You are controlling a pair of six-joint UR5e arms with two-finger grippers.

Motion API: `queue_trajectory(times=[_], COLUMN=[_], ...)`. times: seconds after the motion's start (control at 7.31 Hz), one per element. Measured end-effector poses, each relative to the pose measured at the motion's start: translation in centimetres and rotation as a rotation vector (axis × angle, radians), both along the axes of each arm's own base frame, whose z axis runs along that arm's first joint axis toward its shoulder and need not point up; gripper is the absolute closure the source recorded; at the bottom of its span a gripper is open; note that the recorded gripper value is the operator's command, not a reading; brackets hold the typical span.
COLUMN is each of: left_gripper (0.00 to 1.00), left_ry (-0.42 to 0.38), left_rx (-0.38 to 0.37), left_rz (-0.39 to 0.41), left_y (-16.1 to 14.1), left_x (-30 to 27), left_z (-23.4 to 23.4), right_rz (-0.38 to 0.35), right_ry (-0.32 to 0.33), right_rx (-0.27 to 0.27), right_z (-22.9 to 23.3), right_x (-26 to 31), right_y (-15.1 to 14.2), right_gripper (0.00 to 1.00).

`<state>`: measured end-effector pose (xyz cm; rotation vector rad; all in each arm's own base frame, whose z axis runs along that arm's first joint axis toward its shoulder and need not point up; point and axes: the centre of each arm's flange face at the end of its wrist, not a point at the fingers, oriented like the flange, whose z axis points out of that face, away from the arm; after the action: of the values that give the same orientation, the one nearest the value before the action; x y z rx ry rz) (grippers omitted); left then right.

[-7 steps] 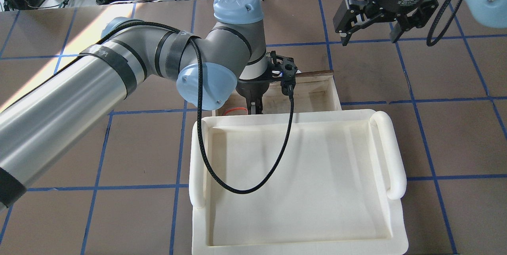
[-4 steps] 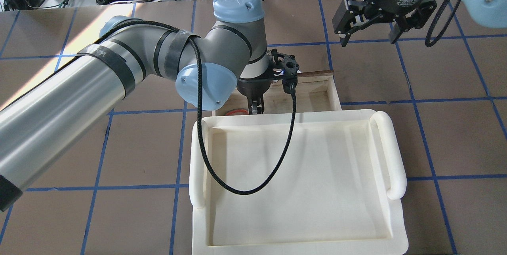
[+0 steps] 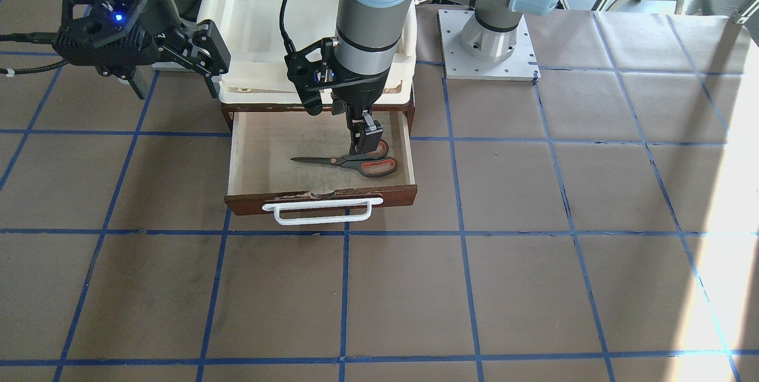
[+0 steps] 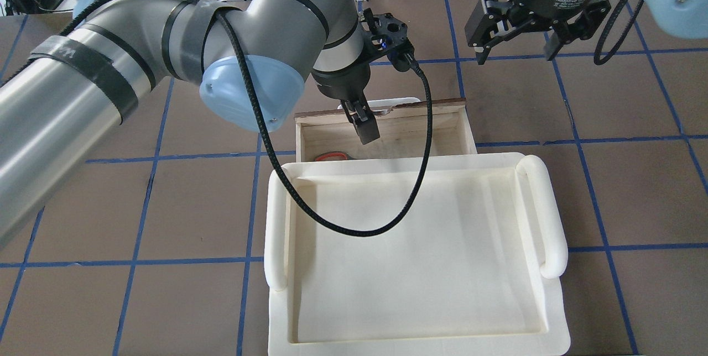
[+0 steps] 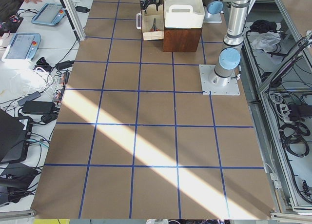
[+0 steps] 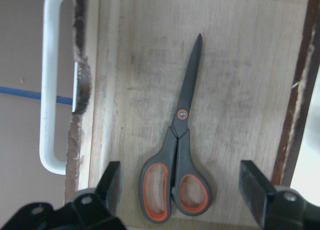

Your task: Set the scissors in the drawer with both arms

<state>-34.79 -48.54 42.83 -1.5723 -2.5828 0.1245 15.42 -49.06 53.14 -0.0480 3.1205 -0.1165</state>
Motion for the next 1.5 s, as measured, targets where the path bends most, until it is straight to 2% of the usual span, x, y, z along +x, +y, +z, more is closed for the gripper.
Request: queue_trajectory(times=[0.27, 0.55, 0.68, 0.96, 1.23, 1.5], left_gripper=[0.0, 0.0, 0.0, 0.0, 0.0, 0.0], left_ry=[0.024, 0.03, 0.033, 0.01, -0.06, -0.071], left_rx=[-0.025, -0.011, -0.008, -0.02, -0.022, 0.007], left_rz=[0.324, 0.602, 0.712, 0.866, 0.947, 1.014], left_y=[-1.2, -2.2, -2.9, -3.7, -3.6, -2.8], left_x=[3.8, 8.8, 12.0, 18.3, 22.5, 23.6], left_z=[3.9, 6.0, 6.7, 7.7, 8.0, 7.7], right_rz=[0.003, 0.01, 0.012, 0.014, 0.014, 0.013], right_ry=[0.003, 0.004, 0.004, 0.005, 0.005, 0.005], right_rx=[-0.005, -0.021, -0.024, -0.024, -0.022, -0.02], right_z=[0.0, -0.1, -0.1, -0.2, -0.3, -0.3], right_x=[0.0, 0.0, 0.0, 0.0, 0.0, 0.0], right_y=[-0.2, -0.6, -0.6, -0.7, -0.8, -0.8], right_gripper=[0.0, 0.0, 0.0, 0.0, 0.0, 0.0])
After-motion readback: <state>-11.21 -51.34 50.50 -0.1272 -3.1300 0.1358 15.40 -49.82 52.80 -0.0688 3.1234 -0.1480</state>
